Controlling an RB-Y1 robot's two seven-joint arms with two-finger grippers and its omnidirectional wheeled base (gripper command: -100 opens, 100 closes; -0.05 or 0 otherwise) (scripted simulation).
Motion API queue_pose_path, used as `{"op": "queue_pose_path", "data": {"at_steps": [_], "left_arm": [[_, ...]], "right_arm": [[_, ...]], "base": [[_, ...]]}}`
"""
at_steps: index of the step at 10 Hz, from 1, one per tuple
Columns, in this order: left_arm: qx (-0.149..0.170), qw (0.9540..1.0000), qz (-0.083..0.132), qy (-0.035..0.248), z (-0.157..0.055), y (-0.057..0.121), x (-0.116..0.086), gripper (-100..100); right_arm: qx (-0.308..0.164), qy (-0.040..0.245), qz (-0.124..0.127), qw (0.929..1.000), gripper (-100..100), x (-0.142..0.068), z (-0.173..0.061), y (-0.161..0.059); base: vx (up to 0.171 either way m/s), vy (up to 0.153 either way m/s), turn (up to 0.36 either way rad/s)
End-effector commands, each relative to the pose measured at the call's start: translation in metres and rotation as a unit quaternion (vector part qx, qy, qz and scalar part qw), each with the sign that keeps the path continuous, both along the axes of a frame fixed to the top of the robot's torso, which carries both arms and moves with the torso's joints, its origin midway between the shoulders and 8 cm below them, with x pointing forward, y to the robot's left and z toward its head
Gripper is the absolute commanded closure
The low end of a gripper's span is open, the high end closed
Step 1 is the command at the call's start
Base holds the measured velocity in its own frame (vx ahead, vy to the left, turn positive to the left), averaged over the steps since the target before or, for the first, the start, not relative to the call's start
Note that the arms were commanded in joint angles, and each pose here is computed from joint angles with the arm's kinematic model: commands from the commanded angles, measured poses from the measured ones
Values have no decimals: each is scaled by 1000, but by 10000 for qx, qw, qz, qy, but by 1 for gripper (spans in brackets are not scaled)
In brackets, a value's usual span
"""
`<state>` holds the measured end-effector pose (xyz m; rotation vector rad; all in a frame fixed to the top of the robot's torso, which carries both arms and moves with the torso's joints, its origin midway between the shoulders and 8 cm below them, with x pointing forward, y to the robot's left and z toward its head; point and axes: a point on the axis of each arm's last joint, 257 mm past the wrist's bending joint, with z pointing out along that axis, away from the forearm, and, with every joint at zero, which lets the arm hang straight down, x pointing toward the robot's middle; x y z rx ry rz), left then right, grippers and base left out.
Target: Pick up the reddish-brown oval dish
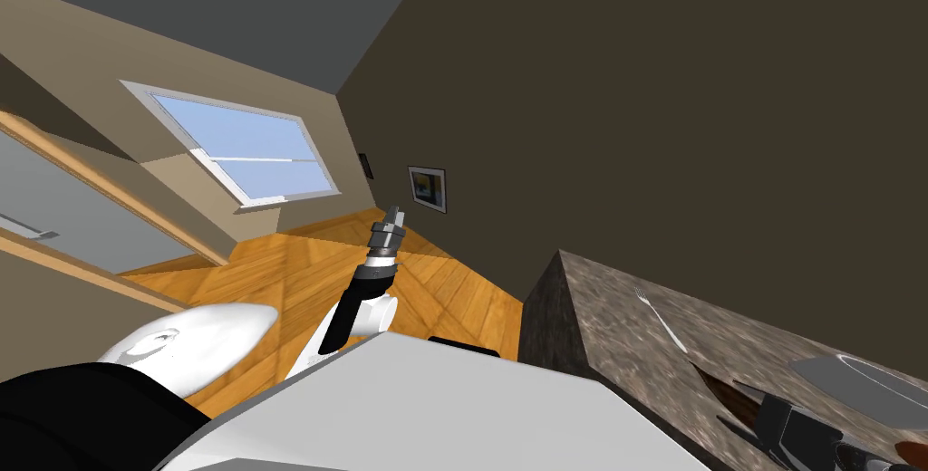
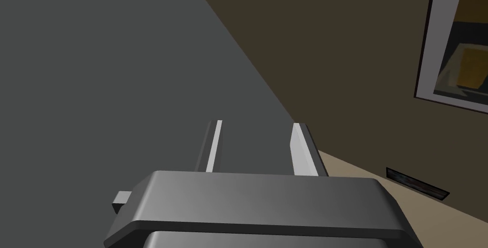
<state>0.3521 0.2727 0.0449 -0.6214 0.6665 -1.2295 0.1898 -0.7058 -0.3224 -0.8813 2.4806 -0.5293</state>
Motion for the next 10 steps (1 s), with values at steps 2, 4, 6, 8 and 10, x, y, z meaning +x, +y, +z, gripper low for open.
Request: {"op": "queue_pose_path", "data": {"at_steps": [2,4,6,8,10], "left_arm": [[0,10000,0,0,0,0,0,0],[0,10000,0,0,0,0,0,0],[0,10000,0,0,0,0,0,0],[0,10000,0,0,0,0,0,0],[0,10000,0,0,0,0,0,0]], "right_arm": [[-6,0,-4,10000,100,0,0,0],[5,3,-4,10000,100,-1,-1,0],[-3,-10,-8,10000,100,0,0,0],[2,-15,88,10000,100,10,12,-1],[-5,-19,51,10000,0,9,9,-1]], "base": [[13,-9,16],[0,0,0],[0,0,0],[-22,12,-80],[-14,8,-25]]}}
